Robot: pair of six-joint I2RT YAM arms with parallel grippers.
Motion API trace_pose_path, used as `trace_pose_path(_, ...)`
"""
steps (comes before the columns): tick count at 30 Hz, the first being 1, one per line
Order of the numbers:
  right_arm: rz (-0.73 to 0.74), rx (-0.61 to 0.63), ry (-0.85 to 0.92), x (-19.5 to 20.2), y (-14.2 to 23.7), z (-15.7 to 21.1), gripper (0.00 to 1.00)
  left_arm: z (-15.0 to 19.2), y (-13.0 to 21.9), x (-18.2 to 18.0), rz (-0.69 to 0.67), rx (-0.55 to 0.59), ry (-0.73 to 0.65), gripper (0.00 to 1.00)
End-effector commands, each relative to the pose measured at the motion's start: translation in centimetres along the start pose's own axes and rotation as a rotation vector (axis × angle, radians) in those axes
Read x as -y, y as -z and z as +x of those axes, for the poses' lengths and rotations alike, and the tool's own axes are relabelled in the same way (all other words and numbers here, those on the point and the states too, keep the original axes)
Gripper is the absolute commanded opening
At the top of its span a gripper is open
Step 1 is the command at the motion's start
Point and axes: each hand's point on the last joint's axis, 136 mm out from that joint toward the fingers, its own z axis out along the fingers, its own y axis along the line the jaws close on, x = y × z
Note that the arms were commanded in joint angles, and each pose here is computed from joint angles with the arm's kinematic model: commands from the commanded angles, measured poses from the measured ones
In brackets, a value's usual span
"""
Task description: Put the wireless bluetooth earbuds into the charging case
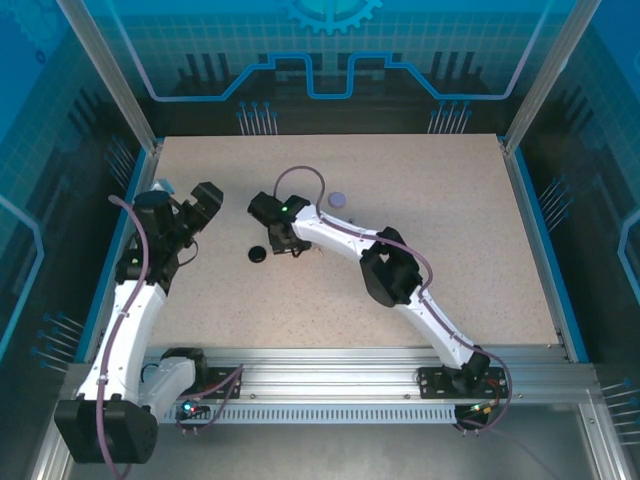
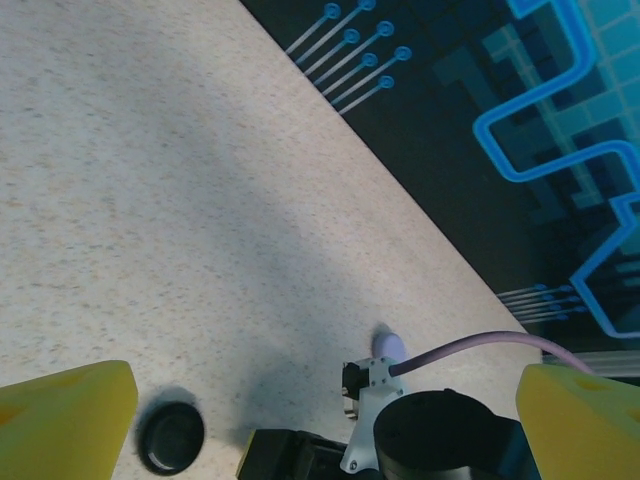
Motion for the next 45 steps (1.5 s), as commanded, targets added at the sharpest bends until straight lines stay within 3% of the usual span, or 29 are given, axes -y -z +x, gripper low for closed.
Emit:
trace_pose_path(1, -0.045, 0.126, -0.037, 1.2, 5.9, -3.8, 0.37, 1.4, -0.9, 0.9, 0.084, -0.050, 0.018, 0.99)
trace_pose_path(12, -0.087, 0.254, -0.196, 7.4, 13.4, -7.0, 0.37, 6.5, -4.4, 3.2, 0.165, -0.143, -0.071, 0.99)
trace_pose_path(20, -0.149, 0.319, -0.419, 11.0, 16.1, -7.4, 0.38, 9.6, -5.7, 6.3, 0.424, -0.175, -0.095, 0.99)
trace_pose_path(33, -0.254, 0.358, -0.747, 11.4, 16.6, -7.7, 0.37, 13.3, -7.0, 9.4, 0.752, -0.251, -0.098, 0.99)
trace_pose_path(45, -0.322, 0.359, -0.822, 10.4, 17.1, -7.4, 0.37, 18.1, -8.1, 11.1, 0.859, -0.324, -0.123, 0.88)
